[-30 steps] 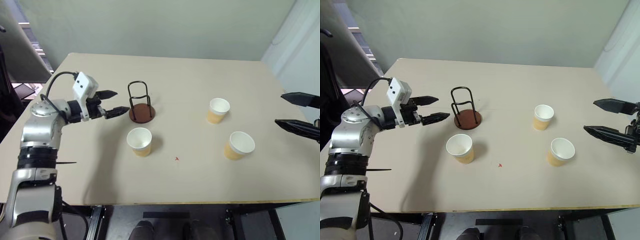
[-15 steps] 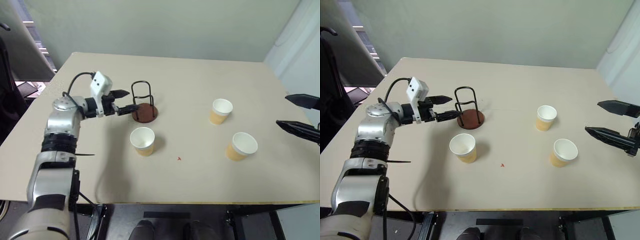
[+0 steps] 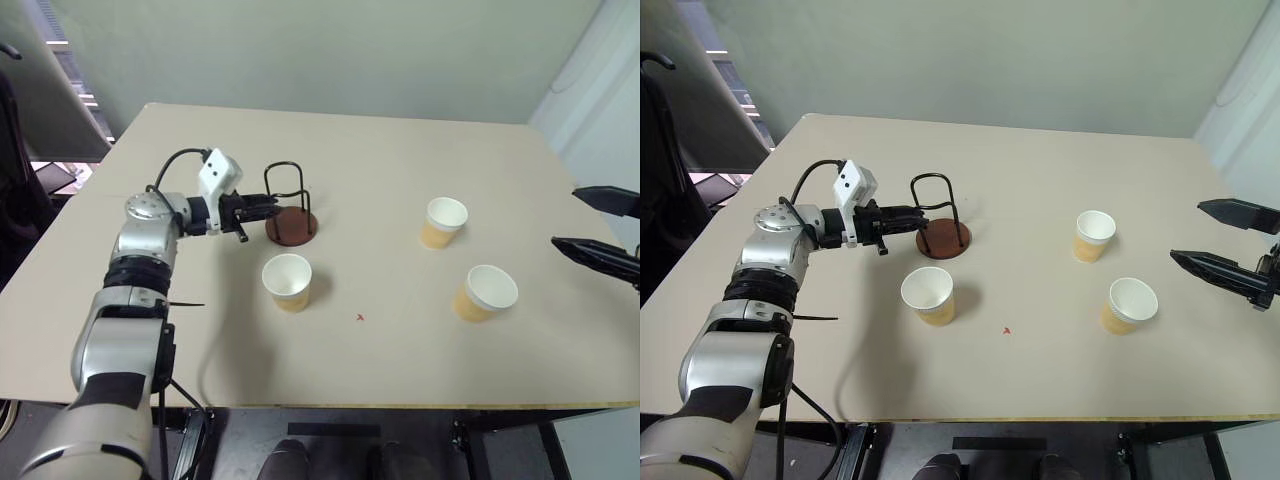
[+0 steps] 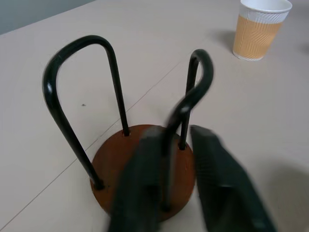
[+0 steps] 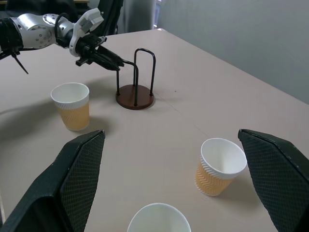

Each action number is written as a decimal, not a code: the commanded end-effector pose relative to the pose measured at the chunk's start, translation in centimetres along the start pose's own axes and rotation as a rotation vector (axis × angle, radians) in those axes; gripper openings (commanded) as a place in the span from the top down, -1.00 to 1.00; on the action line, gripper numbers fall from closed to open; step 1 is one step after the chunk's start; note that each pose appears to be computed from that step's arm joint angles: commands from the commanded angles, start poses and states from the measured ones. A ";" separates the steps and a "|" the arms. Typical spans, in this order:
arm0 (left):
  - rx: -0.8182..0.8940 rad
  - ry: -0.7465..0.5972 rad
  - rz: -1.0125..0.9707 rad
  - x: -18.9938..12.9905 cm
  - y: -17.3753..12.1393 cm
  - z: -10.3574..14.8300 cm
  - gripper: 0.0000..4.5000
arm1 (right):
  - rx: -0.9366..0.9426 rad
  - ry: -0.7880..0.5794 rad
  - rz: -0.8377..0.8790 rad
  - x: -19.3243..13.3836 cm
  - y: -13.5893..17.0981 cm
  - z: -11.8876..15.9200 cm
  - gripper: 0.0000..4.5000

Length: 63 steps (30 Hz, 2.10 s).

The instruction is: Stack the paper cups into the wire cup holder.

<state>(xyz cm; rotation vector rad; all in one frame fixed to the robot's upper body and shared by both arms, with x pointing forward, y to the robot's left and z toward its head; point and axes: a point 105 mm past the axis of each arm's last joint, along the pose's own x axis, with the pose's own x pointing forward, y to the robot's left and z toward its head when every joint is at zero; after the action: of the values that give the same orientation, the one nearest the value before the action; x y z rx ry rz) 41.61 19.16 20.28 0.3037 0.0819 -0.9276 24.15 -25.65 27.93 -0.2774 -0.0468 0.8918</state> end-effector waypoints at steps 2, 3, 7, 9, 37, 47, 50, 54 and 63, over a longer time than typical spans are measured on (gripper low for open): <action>0.048 -0.045 0.016 -1.1 0.7 1.9 0.99 | -0.056 -0.018 -0.015 -0.4 0.2 1.0 -1.00; 0.044 -0.066 0.014 -1.2 0.7 2.3 0.99 | -0.057 -0.017 -0.015 -0.3 0.2 1.0 -1.00; 0.072 -0.151 -0.011 -1.7 0.5 5.1 0.99 | -0.064 -0.017 -0.014 -0.3 0.1 1.1 -1.00; 0.117 -0.194 -0.054 -1.6 -0.4 7.3 0.99 | -0.067 -0.016 -0.014 -0.3 0.0 1.2 -1.00; -0.075 0.090 -0.378 1.5 -19.5 4.0 0.99 | -0.026 0.022 0.214 2.7 3.7 -0.4 -1.00; -0.035 0.162 -0.400 2.0 -20.3 1.3 0.99 | -0.021 0.055 0.273 3.3 4.8 -1.0 -1.00; -0.035 0.182 -0.402 2.1 -20.6 0.5 0.99 | -0.022 0.055 0.271 3.4 4.7 -0.9 -1.00; -0.028 0.225 -0.382 2.0 -20.3 -0.7 0.87 | -0.024 0.063 0.264 3.3 4.6 -1.0 -1.00; -0.001 0.235 -0.376 1.4 -19.6 -0.6 -0.43 | -0.027 0.076 0.264 3.3 4.5 -1.3 -1.00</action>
<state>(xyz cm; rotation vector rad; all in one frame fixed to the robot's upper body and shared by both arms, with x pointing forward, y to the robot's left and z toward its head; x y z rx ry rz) 26.59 7.41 13.72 0.3744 0.4331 -1.2622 23.06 -20.72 24.83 -0.3136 0.0605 1.1426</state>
